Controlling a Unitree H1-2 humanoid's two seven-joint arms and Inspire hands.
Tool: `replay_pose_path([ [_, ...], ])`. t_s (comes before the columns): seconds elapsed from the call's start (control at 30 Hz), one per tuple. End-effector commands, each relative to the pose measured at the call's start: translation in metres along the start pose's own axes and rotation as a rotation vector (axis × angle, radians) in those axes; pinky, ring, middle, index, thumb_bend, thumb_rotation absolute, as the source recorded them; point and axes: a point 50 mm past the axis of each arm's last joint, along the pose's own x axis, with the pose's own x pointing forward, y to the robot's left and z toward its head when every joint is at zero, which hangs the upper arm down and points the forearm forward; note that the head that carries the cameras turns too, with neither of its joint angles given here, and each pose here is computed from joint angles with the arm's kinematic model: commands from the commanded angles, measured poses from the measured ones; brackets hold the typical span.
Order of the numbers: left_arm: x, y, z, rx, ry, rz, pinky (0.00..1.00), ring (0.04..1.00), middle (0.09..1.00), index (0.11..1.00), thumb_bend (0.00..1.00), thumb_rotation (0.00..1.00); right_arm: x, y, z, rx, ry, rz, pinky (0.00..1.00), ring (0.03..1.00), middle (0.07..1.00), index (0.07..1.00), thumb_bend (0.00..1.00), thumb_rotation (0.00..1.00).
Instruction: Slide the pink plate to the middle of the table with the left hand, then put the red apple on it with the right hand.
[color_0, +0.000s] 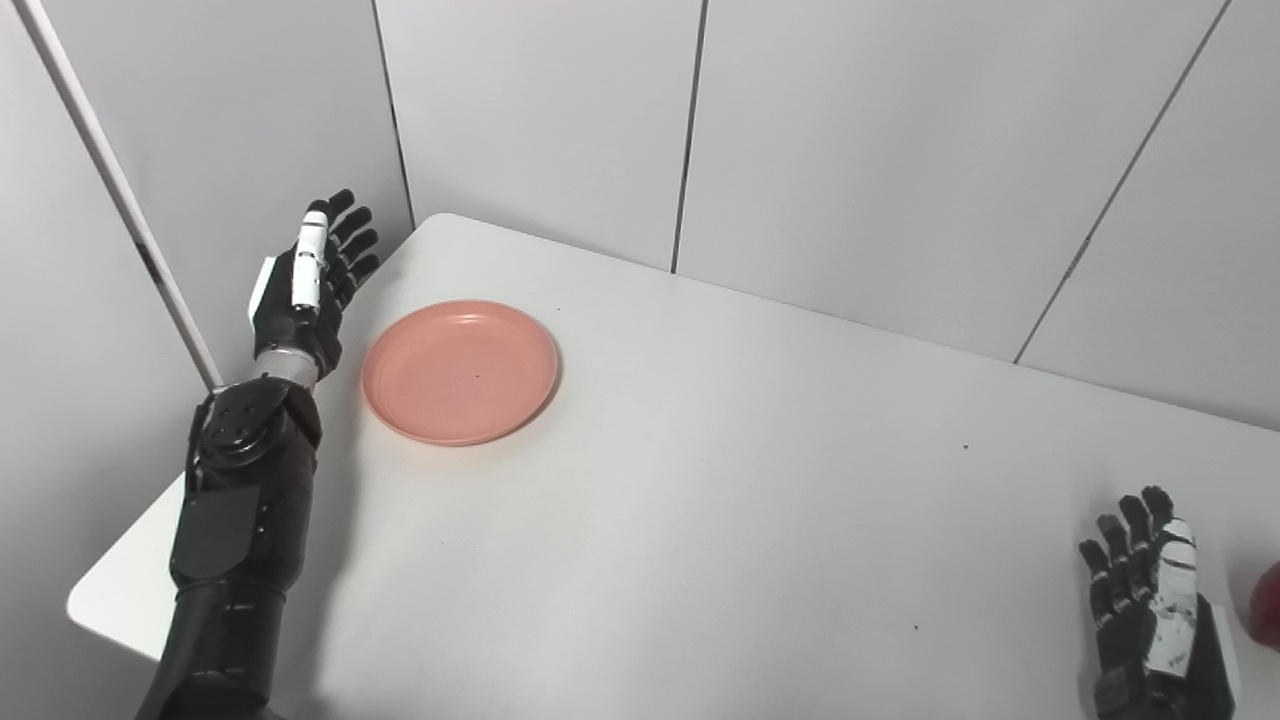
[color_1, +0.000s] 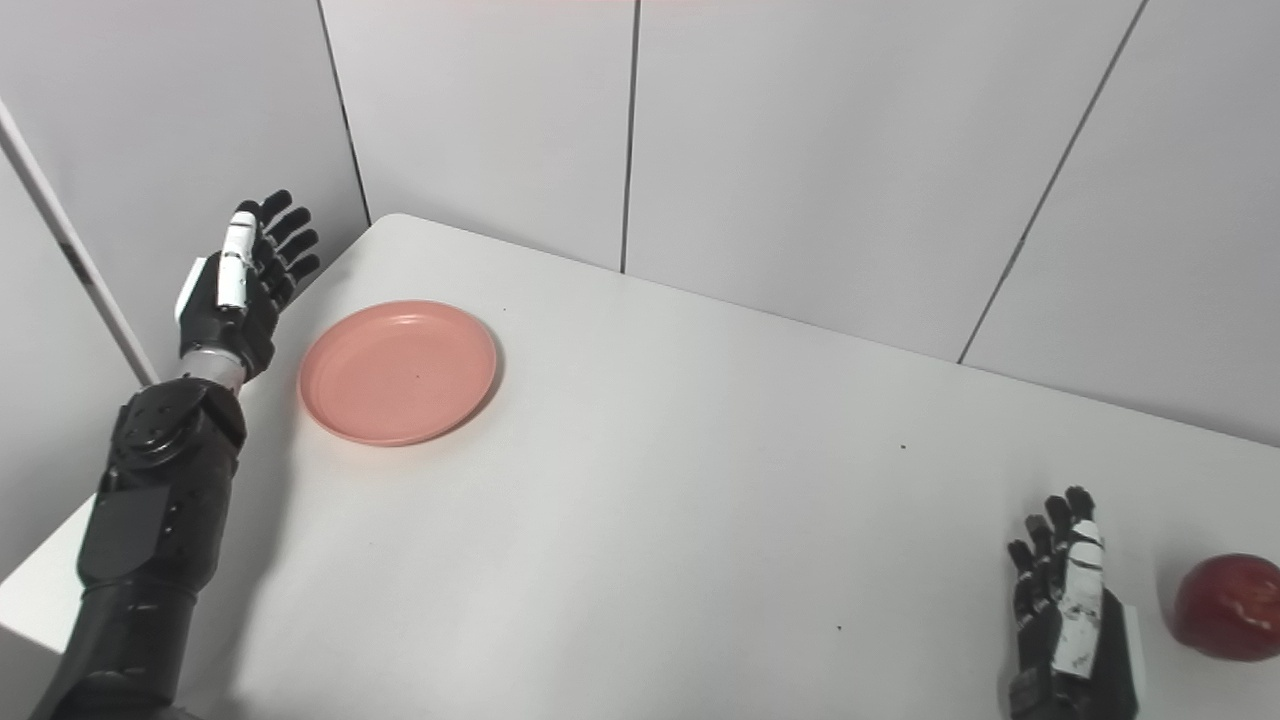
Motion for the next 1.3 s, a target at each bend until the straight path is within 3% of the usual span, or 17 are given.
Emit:
replay_pose_path([
  [0.0, 0.008, -0.004, 0.016, 0.013, -0.077, -0.019, 0.90, 0.899, 0.894, 0.874, 0.33, 1.00, 0.005, 0.003, 0.014, -0.005, -0.049, 0.020, 1.00, 1.000, 1.000, 1.000, 0.13, 1.00],
  [1.27, 0.002, 0.011, -0.018, 0.001, 0.000, 0.005, 0.91, 0.894, 0.884, 0.857, 0.29, 1.00, 0.005, 0.002, 0.015, -0.005, -0.048, 0.040, 1.00, 1.000, 1.000, 1.000, 0.13, 1.00],
])
